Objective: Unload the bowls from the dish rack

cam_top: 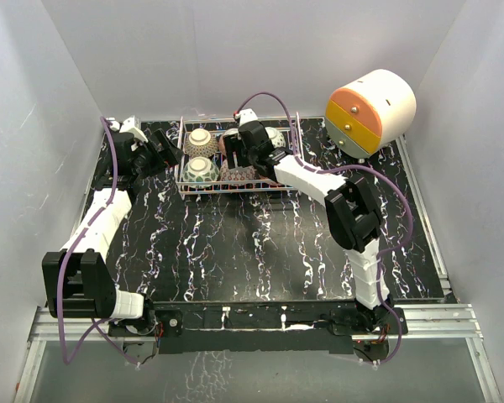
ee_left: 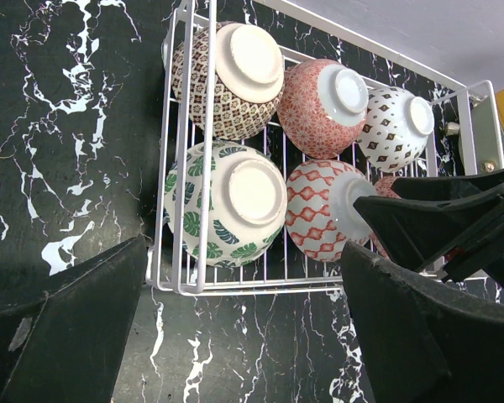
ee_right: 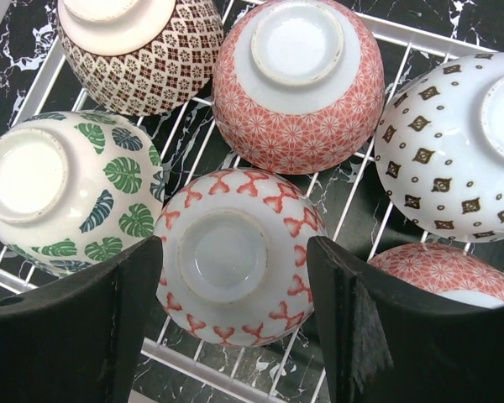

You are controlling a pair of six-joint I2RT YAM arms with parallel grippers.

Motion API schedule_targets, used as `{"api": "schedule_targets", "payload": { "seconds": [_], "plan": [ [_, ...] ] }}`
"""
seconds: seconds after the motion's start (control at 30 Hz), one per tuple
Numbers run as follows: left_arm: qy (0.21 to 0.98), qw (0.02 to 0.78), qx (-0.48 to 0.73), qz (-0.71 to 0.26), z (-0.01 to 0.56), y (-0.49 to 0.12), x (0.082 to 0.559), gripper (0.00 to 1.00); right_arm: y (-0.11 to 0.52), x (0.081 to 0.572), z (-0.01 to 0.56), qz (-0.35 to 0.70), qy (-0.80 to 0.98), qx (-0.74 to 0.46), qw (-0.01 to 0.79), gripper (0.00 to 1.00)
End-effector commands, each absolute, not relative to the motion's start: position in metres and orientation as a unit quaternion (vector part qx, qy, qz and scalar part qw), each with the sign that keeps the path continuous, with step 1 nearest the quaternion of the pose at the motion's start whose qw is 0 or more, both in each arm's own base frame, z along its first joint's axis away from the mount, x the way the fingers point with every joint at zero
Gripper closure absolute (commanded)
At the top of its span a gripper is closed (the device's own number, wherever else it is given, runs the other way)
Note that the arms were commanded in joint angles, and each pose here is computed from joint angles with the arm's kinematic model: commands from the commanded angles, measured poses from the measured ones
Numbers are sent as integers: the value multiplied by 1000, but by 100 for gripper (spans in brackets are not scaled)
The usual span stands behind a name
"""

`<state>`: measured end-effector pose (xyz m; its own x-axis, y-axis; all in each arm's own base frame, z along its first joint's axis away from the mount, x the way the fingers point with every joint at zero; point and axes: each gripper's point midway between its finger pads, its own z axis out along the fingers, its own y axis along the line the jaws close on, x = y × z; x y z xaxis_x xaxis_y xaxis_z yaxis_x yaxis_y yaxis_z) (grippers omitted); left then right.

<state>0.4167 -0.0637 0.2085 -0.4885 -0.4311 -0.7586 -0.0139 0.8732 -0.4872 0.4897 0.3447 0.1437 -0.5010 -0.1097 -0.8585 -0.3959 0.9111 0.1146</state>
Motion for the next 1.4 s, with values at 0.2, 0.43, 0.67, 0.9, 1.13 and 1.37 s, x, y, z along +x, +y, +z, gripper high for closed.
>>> {"api": "schedule_targets", "payload": {
  "seconds": [0.2, 0.43, 0.67, 0.9, 1.13, 1.37],
  "plan": [
    [834, 492, -125, -217, 212, -63, 416, 3, 356, 508, 144, 141, 843, -143, 499, 29],
    [835, 490, -125, -217, 211, -64, 416, 3, 354, 507, 135, 124, 849, -140, 495, 49],
    [835, 490, -124, -216, 210, -63, 416, 3, 355, 502, 133, 118, 850, -136, 494, 58],
    [835, 489, -123, -219, 211, -64, 416, 3, 354, 507, 157, 119, 841, -126, 513, 62],
    [833, 488, -119, -231, 212, -69, 415, 3, 357, 511, 182, 129, 830, -123, 529, 62],
    [818, 494, -102, -277, 218, -84, 415, 3, 357, 513, 194, 146, 826, -113, 533, 62]
  ]
}}
